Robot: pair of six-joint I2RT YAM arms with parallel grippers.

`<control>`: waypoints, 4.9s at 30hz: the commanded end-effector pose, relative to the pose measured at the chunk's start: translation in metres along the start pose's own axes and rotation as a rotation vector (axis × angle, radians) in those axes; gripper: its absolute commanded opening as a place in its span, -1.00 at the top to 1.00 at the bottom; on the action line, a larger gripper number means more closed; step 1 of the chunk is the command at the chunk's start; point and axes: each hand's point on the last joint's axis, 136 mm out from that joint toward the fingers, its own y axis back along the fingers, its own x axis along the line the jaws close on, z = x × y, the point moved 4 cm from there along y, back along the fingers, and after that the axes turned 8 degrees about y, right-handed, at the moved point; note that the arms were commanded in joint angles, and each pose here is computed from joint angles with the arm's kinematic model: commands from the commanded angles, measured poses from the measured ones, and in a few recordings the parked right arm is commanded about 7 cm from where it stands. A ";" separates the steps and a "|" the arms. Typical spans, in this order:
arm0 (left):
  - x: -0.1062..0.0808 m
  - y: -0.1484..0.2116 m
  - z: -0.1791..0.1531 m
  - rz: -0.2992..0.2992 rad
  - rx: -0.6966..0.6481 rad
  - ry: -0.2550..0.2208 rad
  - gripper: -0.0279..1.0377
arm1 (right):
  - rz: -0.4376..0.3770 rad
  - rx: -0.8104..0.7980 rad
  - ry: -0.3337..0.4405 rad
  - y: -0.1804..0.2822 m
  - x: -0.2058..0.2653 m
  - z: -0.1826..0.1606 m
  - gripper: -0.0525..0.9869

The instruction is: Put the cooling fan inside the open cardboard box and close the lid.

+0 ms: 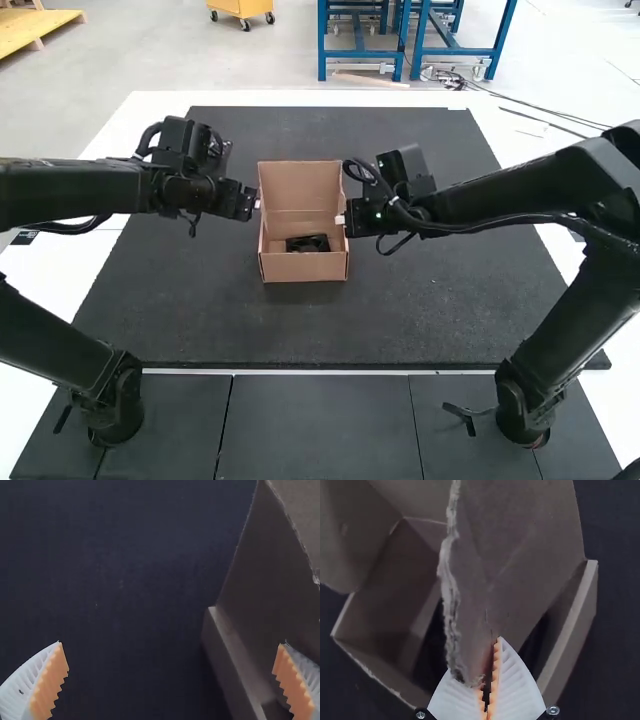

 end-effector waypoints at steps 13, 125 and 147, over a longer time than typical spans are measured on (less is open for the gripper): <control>0.000 0.005 -0.010 -0.001 -0.019 0.021 -0.87 | 0.098 -0.052 0.044 0.000 0.024 -0.013 0.84; 0.032 0.024 0.093 0.070 -0.293 0.037 -0.87 | -0.145 -0.149 0.186 0.058 0.008 0.045 -0.84; -0.030 0.000 0.102 -0.050 -0.215 -0.089 -0.87 | -0.210 -0.052 0.229 0.107 -0.018 0.101 -0.83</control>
